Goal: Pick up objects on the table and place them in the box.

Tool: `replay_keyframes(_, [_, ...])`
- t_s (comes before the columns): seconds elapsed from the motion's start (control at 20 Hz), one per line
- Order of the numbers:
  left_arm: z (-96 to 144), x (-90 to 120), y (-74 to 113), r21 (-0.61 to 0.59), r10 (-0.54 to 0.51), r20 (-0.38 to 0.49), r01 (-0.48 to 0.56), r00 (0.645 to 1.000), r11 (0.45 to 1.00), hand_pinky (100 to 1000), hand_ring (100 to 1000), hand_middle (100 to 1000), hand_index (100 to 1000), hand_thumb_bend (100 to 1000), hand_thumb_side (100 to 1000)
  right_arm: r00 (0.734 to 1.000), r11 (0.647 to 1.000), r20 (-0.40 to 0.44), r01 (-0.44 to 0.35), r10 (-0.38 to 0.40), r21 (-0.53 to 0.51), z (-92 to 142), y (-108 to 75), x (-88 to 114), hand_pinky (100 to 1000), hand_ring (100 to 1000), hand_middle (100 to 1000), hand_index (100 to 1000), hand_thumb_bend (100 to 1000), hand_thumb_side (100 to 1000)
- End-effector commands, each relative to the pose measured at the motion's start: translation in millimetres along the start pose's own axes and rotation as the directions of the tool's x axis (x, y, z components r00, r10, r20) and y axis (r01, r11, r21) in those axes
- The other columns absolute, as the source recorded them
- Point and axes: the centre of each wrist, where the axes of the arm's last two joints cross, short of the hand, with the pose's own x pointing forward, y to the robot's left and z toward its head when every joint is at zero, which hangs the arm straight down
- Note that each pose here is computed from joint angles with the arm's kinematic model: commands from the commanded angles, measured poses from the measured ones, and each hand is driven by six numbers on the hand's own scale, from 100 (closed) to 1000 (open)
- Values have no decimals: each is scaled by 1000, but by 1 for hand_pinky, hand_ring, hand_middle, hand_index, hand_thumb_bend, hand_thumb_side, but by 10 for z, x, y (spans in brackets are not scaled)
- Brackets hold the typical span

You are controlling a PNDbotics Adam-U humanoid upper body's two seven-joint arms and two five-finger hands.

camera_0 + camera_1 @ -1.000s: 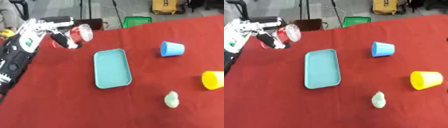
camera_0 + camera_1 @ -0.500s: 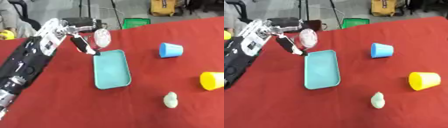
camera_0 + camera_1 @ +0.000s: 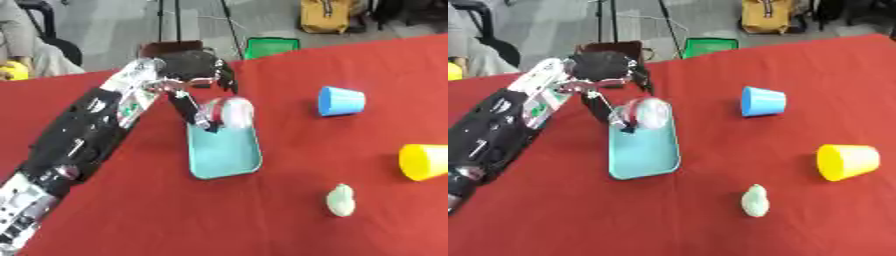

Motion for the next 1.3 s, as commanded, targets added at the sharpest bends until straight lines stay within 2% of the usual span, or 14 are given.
replay_keyframes(0.05, [-8,-30,48,33,-107,-4,107,994,994,794,643,563,753,725,285,1000,1000,17,-6,6,4,-33,-29,22,650,692,733,932,759,539])
replay_keyframes(0.25, [26,-36,-100,27,-145,-4,145,989,989,800,654,577,768,725,305,1000,1000,15,-7,7,3,-28,-32,22,650,692,732,932,759,539])
replay_keyframes(0.45, [119,-71,-51,71,-130,-34,132,991,989,785,653,583,772,703,301,1000,1000,13,-11,11,1,-24,-40,21,650,692,733,932,760,539])
replay_keyframes(0.5, [140,-83,-19,105,-110,-52,115,993,988,637,620,615,787,635,334,1000,1000,12,-11,11,-1,-22,-42,21,650,692,732,932,759,539])
replay_keyframes(0.55, [212,-115,47,221,-28,-96,49,995,974,637,620,615,787,635,334,1000,1000,10,-14,14,-4,-18,-49,21,650,692,732,932,759,539])
replay_keyframes(0.6, [281,-131,122,324,61,-114,-21,992,946,570,611,645,800,628,393,1000,1000,9,-16,16,-6,-16,-54,21,650,692,732,932,759,539])
replay_keyframes(0.65, [361,-135,233,447,168,-114,-100,979,889,566,614,654,804,639,399,1000,1000,8,-18,18,-8,-14,-59,21,650,692,732,932,759,539])
replay_keyframes(0.75, [507,-97,471,585,318,-62,-224,946,780,560,627,681,815,656,437,1000,1000,7,-22,22,-9,-14,-66,22,650,692,732,932,759,539])
replay_keyframes(0.8, [564,-68,573,615,362,-33,-267,932,742,563,651,710,827,676,514,1000,1000,7,-23,23,-9,-15,-68,22,650,692,732,932,759,540])
replay_keyframes(0.95, [864,172,857,756,486,157,-421,859,501,560,664,729,834,668,557,999,999,3,-34,34,-16,-12,-94,26,650,692,733,932,759,540])
replay_keyframes(1.0, [948,247,916,767,512,207,-463,834,443,557,663,731,834,660,570,999,999,3,-36,36,-17,-12,-98,28,650,692,732,932,759,541])
replay_keyframes(1.1, [1076,363,939,772,562,297,-541,772,334,553,664,736,835,655,600,999,999,2,-41,41,-22,-10,-110,30,650,692,732,932,758,540])
replay_keyframes(1.2, [1188,390,827,777,601,355,-584,716,237,555,673,743,832,671,640,999,999,2,-48,48,-27,-11,-126,34,651,692,732,932,758,541])
replay_keyframes(1.3, [1274,406,691,787,630,375,-593,680,172,552,675,746,832,674,683,999,998,1,-54,54,-33,-13,-142,36,651,692,732,932,756,542])
